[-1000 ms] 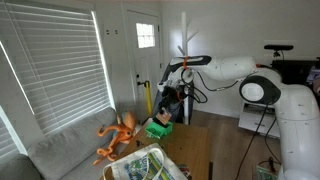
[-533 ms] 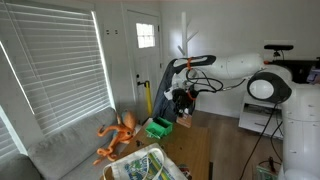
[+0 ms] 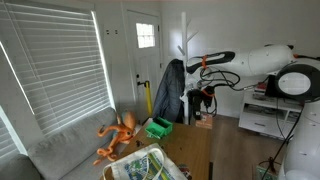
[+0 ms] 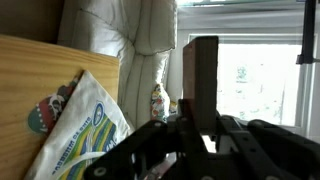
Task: Put the orange book on the table.
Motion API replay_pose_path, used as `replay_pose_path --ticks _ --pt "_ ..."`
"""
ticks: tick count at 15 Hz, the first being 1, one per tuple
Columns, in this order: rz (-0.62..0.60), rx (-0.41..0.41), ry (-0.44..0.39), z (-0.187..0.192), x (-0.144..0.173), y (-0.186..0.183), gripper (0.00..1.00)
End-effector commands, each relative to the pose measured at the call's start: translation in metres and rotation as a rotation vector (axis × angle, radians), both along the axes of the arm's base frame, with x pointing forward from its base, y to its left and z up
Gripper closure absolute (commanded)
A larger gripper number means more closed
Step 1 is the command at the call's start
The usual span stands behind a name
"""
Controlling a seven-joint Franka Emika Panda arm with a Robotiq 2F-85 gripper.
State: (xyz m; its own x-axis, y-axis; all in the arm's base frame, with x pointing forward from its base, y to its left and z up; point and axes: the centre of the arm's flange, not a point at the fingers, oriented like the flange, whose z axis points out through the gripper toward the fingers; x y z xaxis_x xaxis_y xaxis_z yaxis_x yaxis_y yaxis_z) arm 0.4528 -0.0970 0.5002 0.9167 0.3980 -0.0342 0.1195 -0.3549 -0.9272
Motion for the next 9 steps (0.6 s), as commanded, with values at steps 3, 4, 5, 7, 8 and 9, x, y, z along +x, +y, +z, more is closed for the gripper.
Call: replay_pose_path --ticks 3,4,5,7,8,9 --pt "-0.062 -0.048 0.061 0.001 -0.023 -0.006 0.81" --pt "-0.07 -0.053 0.064 0.001 -0.026 -0.006 0.81" --pt "-0.074 -0.054 0.067 0.001 -0.027 -0.005 0.81" --pt "-0.072 -0.058 0.094 -0.008 -0.024 -0.003 0.95" --pt "-0.089 -0.104 0.134 -0.02 -0.026 -0.002 0.95" --pt "-0.095 -0.13 0.152 -0.028 -0.027 -0.002 0.95"
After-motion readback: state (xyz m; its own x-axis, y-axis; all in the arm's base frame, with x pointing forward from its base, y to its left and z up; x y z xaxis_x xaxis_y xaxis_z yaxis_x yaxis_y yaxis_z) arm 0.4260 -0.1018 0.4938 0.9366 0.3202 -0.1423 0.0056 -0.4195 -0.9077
